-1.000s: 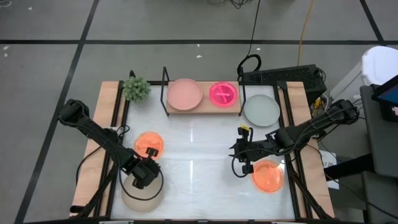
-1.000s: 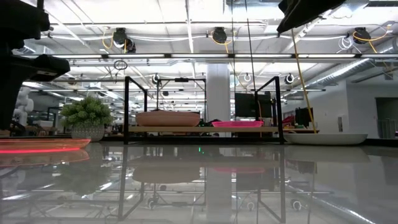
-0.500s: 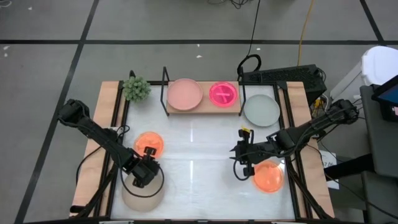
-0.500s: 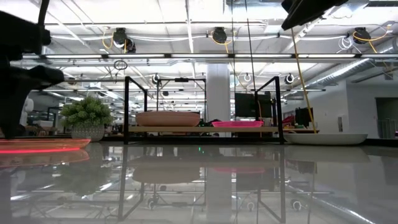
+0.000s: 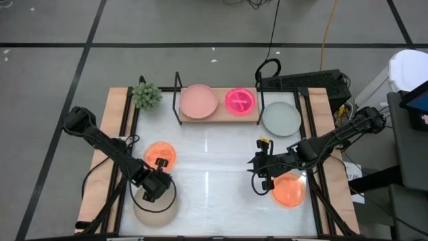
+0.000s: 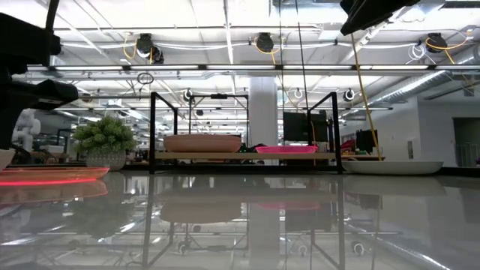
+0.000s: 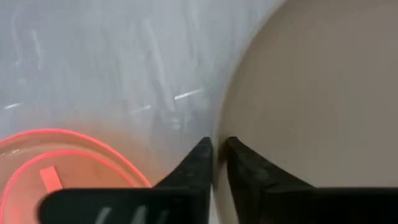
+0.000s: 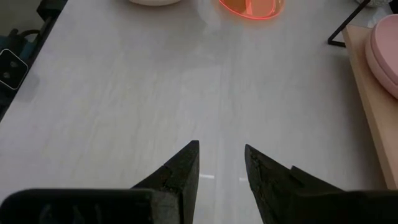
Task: Place and stack plates onto a shelf
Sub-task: Stack the light brown plate on the light orange plate on the shelf
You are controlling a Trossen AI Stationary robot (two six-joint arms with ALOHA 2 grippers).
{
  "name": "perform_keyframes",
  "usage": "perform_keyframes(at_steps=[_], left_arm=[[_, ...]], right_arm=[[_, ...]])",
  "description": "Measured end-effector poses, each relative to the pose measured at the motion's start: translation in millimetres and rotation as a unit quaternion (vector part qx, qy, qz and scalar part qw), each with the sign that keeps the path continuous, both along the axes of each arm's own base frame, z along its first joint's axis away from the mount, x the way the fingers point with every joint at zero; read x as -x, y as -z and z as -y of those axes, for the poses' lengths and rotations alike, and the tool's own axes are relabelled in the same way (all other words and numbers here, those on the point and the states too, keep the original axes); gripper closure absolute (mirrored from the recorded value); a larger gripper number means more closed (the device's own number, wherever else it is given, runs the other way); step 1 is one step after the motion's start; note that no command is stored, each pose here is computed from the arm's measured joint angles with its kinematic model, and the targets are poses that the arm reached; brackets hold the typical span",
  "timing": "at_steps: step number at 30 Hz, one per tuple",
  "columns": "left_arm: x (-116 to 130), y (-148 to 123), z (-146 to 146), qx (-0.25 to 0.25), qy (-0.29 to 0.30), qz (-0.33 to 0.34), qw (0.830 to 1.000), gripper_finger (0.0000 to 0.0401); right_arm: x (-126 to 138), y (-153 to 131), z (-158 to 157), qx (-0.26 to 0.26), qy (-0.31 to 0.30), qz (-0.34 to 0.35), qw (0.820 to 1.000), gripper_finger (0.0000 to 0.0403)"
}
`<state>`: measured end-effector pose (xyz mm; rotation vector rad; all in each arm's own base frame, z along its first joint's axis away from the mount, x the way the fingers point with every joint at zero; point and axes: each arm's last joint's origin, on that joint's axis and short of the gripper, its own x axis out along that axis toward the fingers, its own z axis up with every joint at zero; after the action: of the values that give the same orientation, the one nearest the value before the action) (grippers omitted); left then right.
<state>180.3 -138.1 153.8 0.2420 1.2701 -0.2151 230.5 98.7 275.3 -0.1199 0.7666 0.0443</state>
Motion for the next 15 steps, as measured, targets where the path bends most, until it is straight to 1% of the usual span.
perform_keyframes(at_steps=[2, 3, 6, 11, 15], left_arm=[[-1.6, -1.2, 0.7, 0.006, -0.001, 0.006, 1.000, 0.0382], [-2.9, -2.6, 1.0, 0.008, -0.003, 0.010, 1.000, 0.0388], [-8.1, -8.2, -0.1, 0.005, -0.017, 0.022, 1.000, 0.0390], [-23.7, -32.9, -3.2, -0.011, -0.048, 0.091, 0.995, 0.0392], [-36.2, -59.1, -9.9, -0.037, -0.075, 0.159, 0.984, 0.0393]], right_arm=[[0.0, 0.0, 0.0, 0.000, 0.000, 0.000, 1.000, 0.0289], [0.0, 0.0, 0.0, 0.000, 0.001, 0.000, 1.000, 0.0289], [0.0, -0.1, 0.1, 0.000, 0.001, 0.000, 1.000, 0.0289], [-1.0, -1.1, -0.4, -0.003, 0.001, 0.008, 1.000, 0.0289], [-3.8, -4.2, -1.7, -0.004, -0.007, 0.029, 1.000, 0.0289]])
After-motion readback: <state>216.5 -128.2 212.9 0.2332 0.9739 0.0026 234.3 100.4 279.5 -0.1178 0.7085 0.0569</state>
